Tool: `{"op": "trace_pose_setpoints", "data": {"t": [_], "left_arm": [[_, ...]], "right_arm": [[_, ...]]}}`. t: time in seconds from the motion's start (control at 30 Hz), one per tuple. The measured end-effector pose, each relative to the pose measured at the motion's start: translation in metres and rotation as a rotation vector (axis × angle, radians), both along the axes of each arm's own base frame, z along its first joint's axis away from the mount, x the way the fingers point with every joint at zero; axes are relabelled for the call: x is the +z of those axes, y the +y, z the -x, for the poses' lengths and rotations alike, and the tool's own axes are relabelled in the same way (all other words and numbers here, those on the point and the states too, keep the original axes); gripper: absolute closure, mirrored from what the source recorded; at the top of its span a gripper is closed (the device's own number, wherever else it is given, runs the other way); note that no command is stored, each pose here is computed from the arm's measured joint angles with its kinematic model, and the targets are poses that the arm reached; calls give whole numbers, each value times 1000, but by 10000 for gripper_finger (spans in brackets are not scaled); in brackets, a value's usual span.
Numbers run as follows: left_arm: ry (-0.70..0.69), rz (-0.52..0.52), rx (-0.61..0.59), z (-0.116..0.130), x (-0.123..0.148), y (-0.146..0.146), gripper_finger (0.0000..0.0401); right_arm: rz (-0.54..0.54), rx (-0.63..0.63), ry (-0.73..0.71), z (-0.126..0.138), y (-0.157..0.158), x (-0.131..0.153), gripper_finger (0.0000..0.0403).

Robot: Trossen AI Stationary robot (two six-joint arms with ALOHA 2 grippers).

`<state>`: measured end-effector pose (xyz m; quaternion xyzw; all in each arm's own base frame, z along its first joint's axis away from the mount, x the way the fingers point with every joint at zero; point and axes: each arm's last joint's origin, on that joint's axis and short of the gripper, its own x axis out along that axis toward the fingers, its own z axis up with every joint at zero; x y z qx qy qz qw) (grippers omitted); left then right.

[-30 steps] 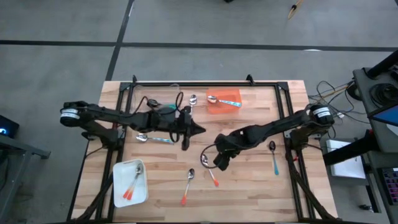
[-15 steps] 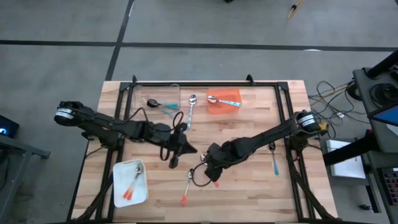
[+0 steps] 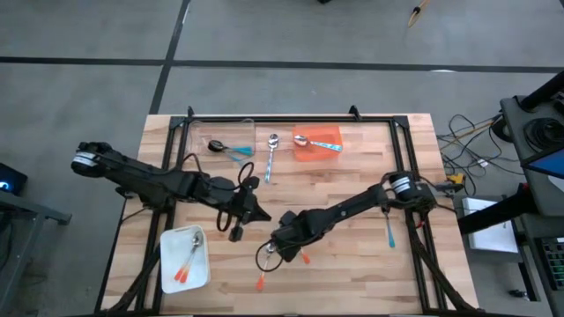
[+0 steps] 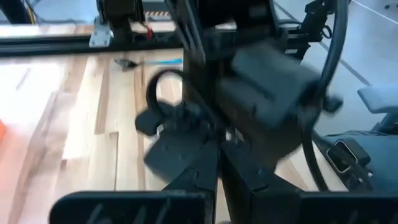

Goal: Sort silverware by color (type)
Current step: Put the orange spoon into the white bin

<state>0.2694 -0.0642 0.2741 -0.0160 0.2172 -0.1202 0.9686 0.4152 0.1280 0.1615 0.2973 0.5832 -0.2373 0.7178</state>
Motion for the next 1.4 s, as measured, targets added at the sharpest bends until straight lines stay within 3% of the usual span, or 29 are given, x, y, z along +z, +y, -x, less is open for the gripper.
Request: {"op": "trace_pose_setpoints", "data": {"t": [0.3, 0.43, 0.63, 0.9, 1.03, 1.17, 1.4], "left_arm": [[-18, -34, -18, 0, 1, 0, 401], [-17, -39, -19, 0, 1, 0, 401], [-18, -39, -19, 0, 1, 0, 401], [-3, -12, -9, 0, 0, 0, 401], [-4, -20, 39, 0, 0, 1, 401], [-8, -20, 165, 0, 1, 3, 401], [-6, -3, 291, 1, -1, 4, 401]], "right_arm": [[39, 0, 37, -8, 2, -11, 230], [54, 25, 43, -7, 1, -12, 273], [76, 49, 39, -7, 1, -15, 376], [130, 203, 39, 0, 11, -10, 390], [244, 285, 103, 17, 18, 6, 390], [412, 303, 192, 42, 10, 26, 391], [596, 331, 41, 76, -9, 63, 391]]}}
